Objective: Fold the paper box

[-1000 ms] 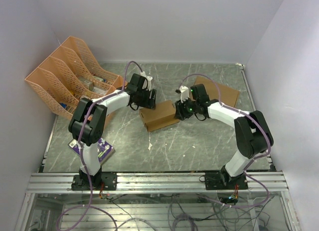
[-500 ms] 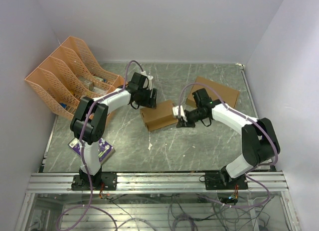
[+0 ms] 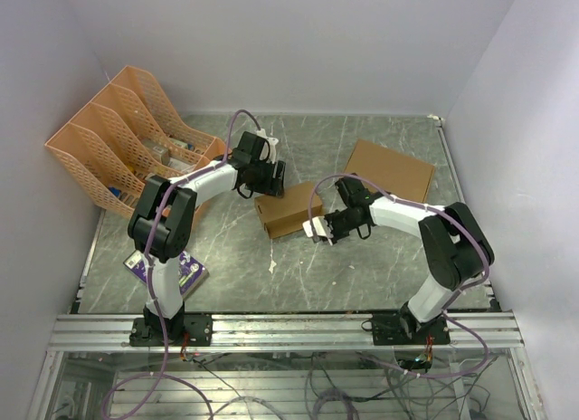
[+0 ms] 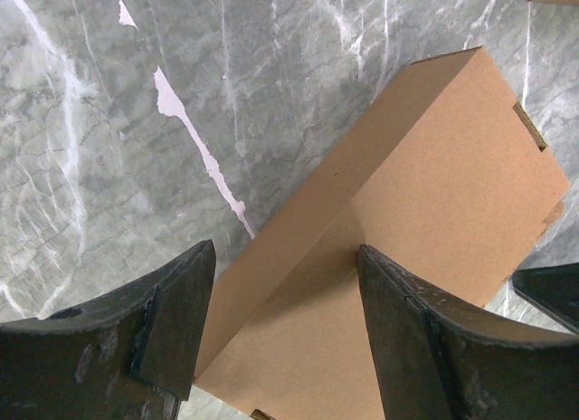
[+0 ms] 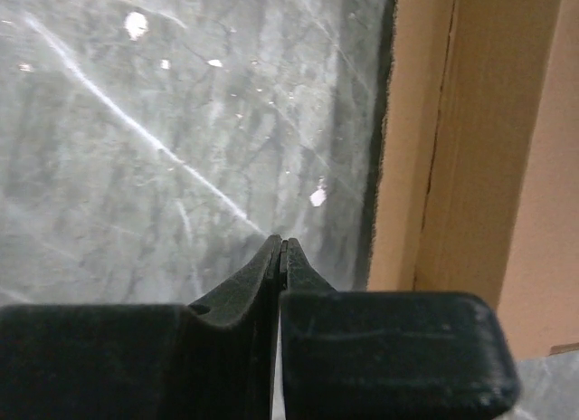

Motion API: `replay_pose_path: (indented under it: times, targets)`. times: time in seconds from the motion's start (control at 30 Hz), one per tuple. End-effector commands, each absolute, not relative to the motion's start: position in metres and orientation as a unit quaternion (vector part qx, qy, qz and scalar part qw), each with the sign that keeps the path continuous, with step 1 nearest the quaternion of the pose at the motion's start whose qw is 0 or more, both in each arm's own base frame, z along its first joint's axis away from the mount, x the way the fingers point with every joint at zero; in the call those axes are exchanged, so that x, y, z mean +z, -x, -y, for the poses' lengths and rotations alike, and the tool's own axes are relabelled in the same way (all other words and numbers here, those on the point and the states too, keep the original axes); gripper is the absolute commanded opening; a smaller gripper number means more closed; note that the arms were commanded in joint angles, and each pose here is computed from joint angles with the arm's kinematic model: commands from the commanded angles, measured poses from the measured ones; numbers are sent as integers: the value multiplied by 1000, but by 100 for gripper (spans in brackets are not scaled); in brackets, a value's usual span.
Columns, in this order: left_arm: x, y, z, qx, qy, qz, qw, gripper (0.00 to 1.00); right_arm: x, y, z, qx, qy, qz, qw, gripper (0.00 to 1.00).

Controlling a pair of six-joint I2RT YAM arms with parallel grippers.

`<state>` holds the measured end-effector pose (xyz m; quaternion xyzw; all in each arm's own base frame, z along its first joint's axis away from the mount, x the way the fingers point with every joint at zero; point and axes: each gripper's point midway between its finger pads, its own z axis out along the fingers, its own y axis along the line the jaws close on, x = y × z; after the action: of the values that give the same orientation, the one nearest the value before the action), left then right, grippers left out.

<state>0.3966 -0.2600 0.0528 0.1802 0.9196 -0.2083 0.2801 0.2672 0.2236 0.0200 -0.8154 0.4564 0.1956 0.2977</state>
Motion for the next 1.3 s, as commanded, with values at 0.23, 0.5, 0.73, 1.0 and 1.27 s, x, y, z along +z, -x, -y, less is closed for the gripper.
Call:
replay_pose_path:
  times: [0.23, 0.5, 0.73, 1.0, 1.27]
  targets:
    - [10, -375, 256, -195, -204, -934, 220, 74, 30, -338, -256, 98, 801, -474, 353, 0]
    - [6, -373, 254, -193, -203, -936, 216, 74, 50, -319, -269, 164, 809, -451, 339, 2]
    - [11, -378, 258, -197, -197, -935, 221, 74, 52, -234, -291, 293, 841, -335, 306, 9]
    - [10, -376, 257, -198, -195, -936, 216, 74, 26, -260, -341, 223, 852, -366, 302, 0]
    - [4, -371, 258, -204, -195, -937, 207, 74, 65, -325, -383, 165, 765, -464, 415, 0]
